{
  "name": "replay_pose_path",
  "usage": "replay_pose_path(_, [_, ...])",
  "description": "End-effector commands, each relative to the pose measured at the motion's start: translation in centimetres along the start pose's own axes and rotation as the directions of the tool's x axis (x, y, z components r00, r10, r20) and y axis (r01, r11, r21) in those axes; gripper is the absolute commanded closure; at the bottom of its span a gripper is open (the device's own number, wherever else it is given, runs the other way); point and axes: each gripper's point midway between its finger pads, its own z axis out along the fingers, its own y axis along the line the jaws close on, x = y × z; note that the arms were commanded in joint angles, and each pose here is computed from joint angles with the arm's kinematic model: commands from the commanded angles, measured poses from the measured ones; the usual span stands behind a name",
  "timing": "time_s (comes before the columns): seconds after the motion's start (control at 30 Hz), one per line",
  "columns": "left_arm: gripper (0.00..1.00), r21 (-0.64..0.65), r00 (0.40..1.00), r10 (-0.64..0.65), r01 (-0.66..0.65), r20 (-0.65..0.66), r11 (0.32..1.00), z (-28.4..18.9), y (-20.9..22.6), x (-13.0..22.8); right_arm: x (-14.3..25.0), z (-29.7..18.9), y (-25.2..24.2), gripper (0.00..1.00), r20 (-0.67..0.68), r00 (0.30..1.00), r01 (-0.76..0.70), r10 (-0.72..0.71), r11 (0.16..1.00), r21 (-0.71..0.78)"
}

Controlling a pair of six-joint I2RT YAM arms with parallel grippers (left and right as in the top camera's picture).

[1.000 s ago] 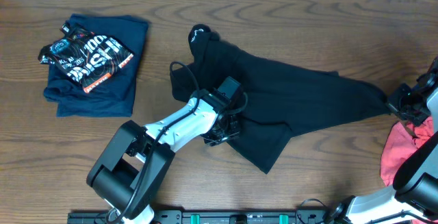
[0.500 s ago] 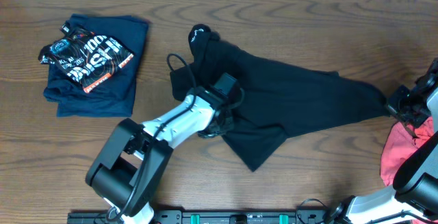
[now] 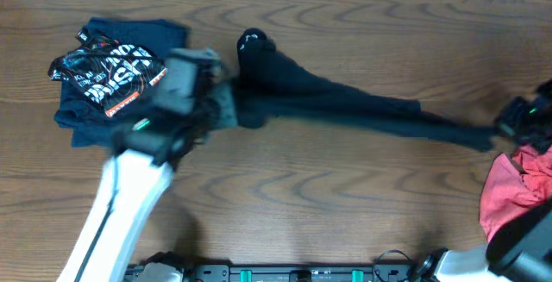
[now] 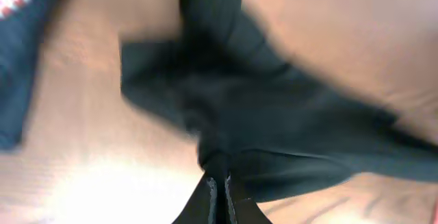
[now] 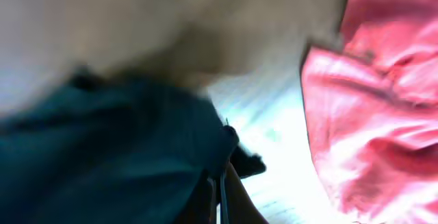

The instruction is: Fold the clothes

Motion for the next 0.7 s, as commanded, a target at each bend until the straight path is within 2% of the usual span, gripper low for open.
replay_pose_path(0.0, [0.94,0.039,0.985,0.025,-0.032,0.171,0.999,-5.3,0.0,-3.4,-2.0,-6.8,1.2,0.99,0.187,0.981,0.063,-0.054,0.997,-0.043])
replay_pose_path(0.17, [0.94,0.134,0.915,-0.020,-0.037,0.403,0.990,-13.4,-1.1,-7.7,-2.4,-14.0,2.6,0.99,0.363,0.929,0.106,-0.071,0.991,-0.078])
replay_pose_path(0.33, [0.94,0.145,0.818,-0.009,-0.091,0.575,0.985,-19.7,-1.9,-10.5,-2.6,-20.7,4.1,0.99,0.525,0.848,0.157,-0.071,0.980,-0.122])
replay_pose_path(0.47, [0.94,0.149,0.797,-0.009,-0.102,0.603,0.984,-20.8,-2.2,-11.1,-2.7,-24.0,4.6,0.99,0.602,0.795,0.182,-0.072,0.976,-0.123])
replay_pose_path(0.57, [0.94,0.145,0.809,-0.009,-0.094,0.587,0.985,-20.0,-2.1,-11.4,-3.1,-24.9,4.8,0.99,0.628,0.775,0.190,-0.072,0.974,-0.123])
replay_pose_path(0.67, [0.94,0.136,0.831,-0.009,-0.081,0.556,0.987,-18.1,-1.9,-12.0,-3.5,-24.2,4.9,0.99,0.614,0.786,0.190,-0.075,0.974,-0.124])
